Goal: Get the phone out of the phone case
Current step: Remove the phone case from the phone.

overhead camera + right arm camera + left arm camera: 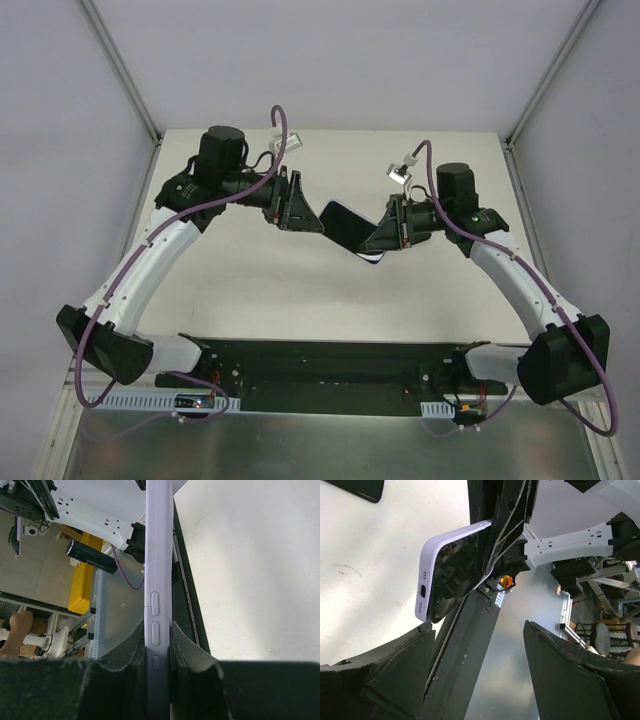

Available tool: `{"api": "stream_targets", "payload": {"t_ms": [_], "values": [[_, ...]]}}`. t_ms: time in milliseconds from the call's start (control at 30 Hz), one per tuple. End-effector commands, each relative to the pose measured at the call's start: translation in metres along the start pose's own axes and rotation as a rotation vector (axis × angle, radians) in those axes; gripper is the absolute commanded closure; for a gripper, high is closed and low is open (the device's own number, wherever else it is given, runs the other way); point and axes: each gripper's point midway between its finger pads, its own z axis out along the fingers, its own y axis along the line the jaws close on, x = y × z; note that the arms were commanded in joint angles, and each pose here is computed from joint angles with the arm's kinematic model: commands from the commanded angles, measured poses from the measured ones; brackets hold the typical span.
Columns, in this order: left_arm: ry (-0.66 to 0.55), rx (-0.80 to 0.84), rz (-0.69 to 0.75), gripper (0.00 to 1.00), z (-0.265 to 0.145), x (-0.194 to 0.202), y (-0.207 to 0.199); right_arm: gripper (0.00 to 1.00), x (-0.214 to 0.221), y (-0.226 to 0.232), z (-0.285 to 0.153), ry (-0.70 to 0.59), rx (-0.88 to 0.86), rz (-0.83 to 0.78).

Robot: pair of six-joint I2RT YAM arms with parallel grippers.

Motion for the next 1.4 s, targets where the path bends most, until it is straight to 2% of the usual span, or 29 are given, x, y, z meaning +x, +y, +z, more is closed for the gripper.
{"api": "stream_targets", "payload": {"t_ms": [0, 400, 1367], "values": [[-0.033, 0.005, -0.012, 0.27, 0.001, -0.011, 0.002, 1.0, -0.021, 0.024, -0.005, -0.026, -0.07, -0.123], [-0.033, 0.027, -0.046, 0.35, 0.007, -0.009, 0.006, 1.0, -0.022, 0.023, -0.005, -0.029, -0.066, -0.121], [-0.02, 0.038, -0.083, 0.37, 0.019, -0.001, 0.021, 1.0, -0.026, 0.033, -0.005, -0.047, -0.103, -0.124]]}}
